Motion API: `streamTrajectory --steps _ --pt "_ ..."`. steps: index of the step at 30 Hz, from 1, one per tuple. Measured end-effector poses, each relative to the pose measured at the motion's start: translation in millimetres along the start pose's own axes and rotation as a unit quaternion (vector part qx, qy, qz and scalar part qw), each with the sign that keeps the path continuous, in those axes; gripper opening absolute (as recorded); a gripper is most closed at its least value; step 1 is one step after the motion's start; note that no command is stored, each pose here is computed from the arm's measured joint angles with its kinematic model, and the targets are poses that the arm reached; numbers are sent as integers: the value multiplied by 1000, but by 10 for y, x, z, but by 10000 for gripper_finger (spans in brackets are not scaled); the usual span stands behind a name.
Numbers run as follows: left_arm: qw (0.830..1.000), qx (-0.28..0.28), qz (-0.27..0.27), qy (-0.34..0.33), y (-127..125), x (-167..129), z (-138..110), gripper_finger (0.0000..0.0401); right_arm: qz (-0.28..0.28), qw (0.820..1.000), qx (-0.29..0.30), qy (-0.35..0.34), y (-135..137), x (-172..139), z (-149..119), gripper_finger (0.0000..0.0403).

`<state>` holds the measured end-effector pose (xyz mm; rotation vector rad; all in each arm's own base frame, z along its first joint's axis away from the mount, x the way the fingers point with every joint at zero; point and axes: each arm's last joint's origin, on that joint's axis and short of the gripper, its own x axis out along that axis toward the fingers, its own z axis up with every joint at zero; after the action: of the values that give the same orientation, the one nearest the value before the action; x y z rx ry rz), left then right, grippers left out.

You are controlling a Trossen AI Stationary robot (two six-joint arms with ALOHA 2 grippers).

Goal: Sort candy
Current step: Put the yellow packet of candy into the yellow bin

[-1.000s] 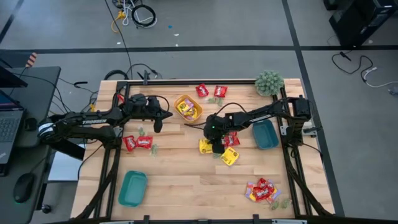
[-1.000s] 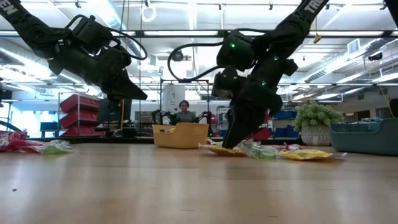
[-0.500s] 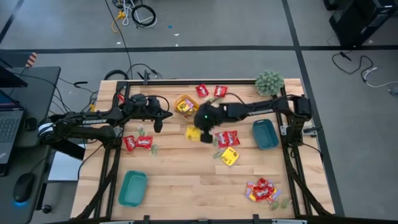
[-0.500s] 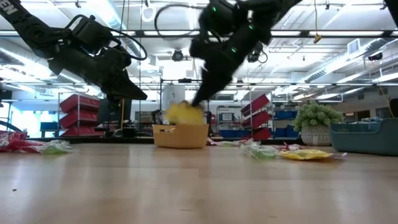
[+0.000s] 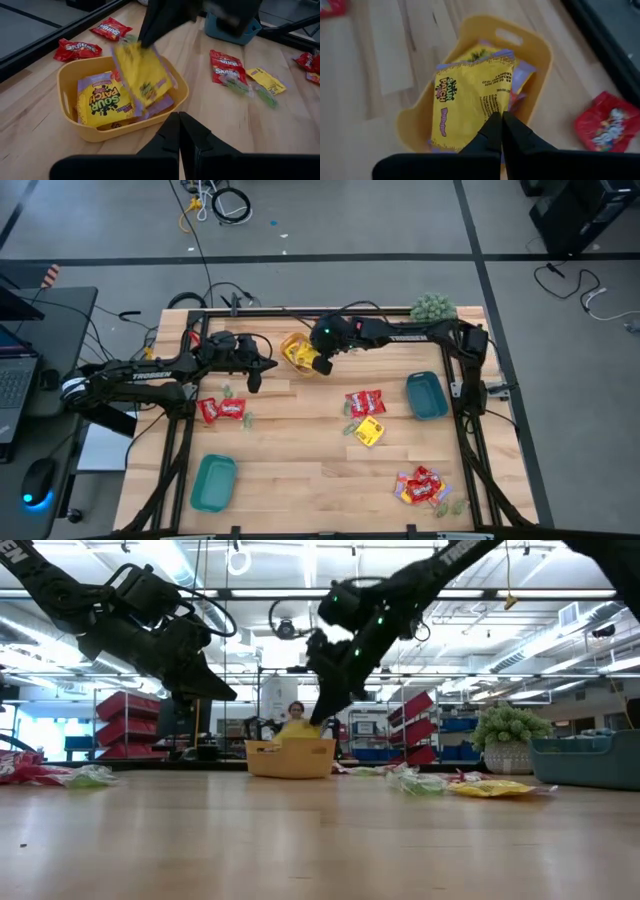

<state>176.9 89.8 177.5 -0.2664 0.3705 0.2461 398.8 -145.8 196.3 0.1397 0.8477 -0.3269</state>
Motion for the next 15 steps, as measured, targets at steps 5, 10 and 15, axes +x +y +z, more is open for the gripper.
streamTrajectory --steps 5,10,15 --pt "1000 0 0 1 0 0 -3 1 -2 1000 8 16 -8 119 -67 16" --pt "1000 0 0 3 1 0 -5 1 -7 1000 6 8 -11 31 -25 80" --pt "1000 0 0 3 1 0 -5 1 -40 999 11 -20 -31 -84 60 159"
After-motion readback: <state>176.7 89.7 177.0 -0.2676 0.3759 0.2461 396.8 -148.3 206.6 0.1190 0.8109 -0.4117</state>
